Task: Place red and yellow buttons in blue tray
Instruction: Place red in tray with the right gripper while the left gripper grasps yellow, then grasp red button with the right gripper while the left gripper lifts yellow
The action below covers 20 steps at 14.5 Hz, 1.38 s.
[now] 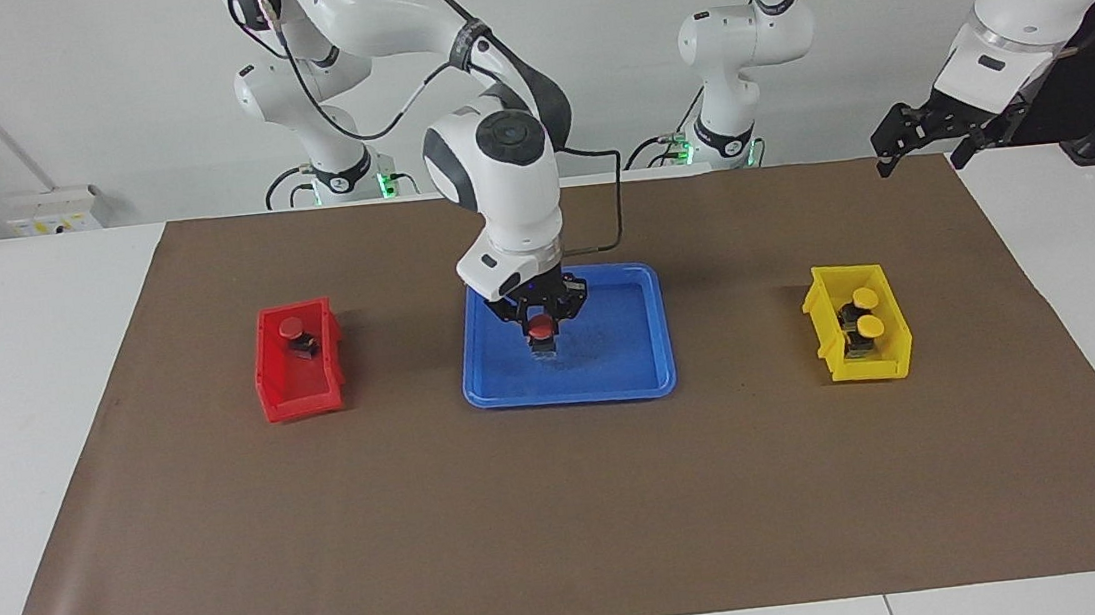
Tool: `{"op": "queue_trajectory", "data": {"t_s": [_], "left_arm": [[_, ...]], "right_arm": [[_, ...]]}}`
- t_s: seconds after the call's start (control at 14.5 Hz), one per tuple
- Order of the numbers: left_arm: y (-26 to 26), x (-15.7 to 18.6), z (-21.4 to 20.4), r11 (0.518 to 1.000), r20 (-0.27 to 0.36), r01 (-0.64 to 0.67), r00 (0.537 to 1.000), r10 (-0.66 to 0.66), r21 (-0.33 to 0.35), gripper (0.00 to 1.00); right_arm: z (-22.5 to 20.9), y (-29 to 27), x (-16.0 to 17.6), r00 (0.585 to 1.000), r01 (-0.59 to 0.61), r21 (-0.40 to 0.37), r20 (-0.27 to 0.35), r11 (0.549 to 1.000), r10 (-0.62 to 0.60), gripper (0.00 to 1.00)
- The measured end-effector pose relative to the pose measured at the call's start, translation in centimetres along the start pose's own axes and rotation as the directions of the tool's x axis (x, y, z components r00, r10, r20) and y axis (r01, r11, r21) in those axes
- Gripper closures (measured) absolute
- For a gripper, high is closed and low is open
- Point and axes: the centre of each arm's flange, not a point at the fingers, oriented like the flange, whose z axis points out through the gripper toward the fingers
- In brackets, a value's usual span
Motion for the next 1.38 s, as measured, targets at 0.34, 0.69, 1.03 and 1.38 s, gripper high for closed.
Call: {"op": "queue_trajectory", "data": {"t_s": [0.34,0.69,1.03,1.38], "left_arm": [[0.2,0.4,9.4,1.0,-0.063,-0.005,0.998,0.005,0.0,0.07],[-0.6,1.9,18.8,1.0,-0.034,0.008,0.999,-0.008,0.0,0.16],[-2.6,3.0,22.4,0.999,-0.041,0.036,0.998,-0.036,0.001,0.24],[-2.8,2.3,23.5,0.999,-0.022,0.036,0.999,-0.036,-0.002,0.27]], "right_arm": [[3.4,-0.6,-1.1,1.0,-0.001,-0.008,0.01,1.0,0.001,0.59],[4.3,-0.2,-1.1,1.0,-0.005,-0.004,-0.003,1.0,0.005,0.33],[-3.0,4.8,2.3,0.997,0.047,-0.018,-0.053,0.999,-0.048,0.32],[-8.9,26.1,2.6,0.972,0.236,-0.053,0.01,0.97,-0.236,0.32]]}}
